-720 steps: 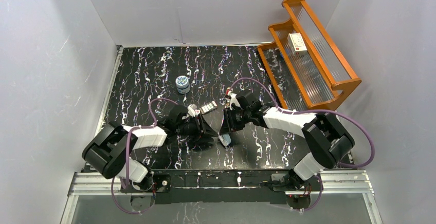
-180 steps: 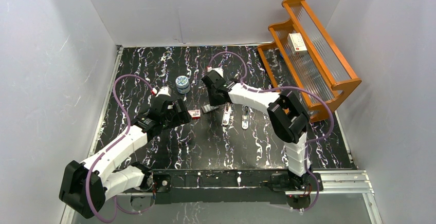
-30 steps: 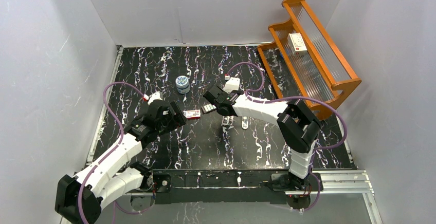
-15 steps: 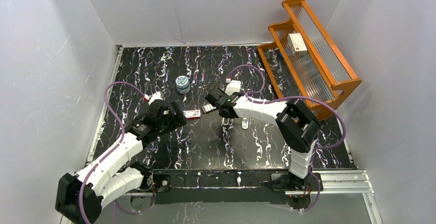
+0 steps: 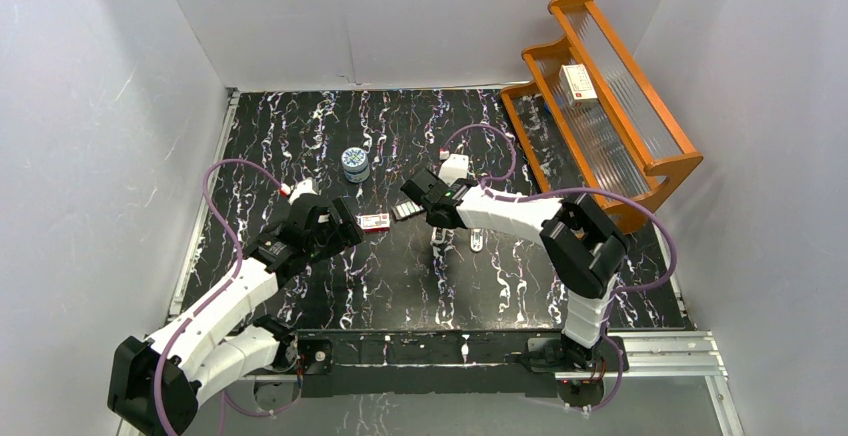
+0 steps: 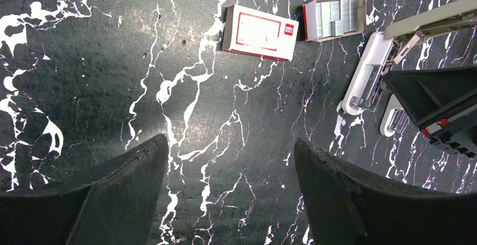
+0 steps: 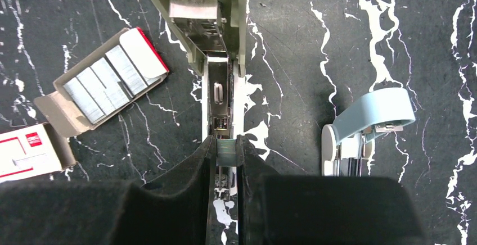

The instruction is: Load the staples into the stapler

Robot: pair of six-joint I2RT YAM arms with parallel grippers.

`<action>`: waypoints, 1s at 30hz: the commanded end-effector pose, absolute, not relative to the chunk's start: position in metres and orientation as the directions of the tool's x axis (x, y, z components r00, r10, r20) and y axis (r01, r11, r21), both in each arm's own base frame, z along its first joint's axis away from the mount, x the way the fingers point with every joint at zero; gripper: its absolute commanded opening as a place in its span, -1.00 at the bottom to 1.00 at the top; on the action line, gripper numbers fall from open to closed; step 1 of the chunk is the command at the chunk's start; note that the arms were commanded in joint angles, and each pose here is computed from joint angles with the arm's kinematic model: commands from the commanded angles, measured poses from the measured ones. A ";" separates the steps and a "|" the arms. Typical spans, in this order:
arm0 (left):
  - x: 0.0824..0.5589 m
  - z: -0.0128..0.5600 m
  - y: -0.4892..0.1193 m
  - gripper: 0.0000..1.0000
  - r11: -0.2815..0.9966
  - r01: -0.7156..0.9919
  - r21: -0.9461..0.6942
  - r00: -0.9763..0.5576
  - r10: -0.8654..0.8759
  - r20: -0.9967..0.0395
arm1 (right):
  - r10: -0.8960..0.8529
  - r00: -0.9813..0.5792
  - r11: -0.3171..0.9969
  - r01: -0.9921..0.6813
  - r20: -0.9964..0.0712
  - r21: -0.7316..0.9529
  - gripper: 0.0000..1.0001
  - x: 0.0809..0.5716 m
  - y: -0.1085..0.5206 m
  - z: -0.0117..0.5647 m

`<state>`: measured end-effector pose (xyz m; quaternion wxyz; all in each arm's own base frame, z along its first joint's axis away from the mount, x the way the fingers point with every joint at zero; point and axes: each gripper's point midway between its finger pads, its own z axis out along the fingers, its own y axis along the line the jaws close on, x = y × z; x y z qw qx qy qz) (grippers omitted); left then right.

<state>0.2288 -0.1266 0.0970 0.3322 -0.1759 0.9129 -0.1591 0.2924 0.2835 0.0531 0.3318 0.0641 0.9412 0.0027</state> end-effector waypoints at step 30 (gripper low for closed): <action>0.232 0.101 -0.123 0.59 0.893 -0.216 -0.396 -0.705 -0.423 -0.569 | 0.148 -0.753 0.989 0.116 -0.642 0.092 -0.57 0.300 0.292 0.067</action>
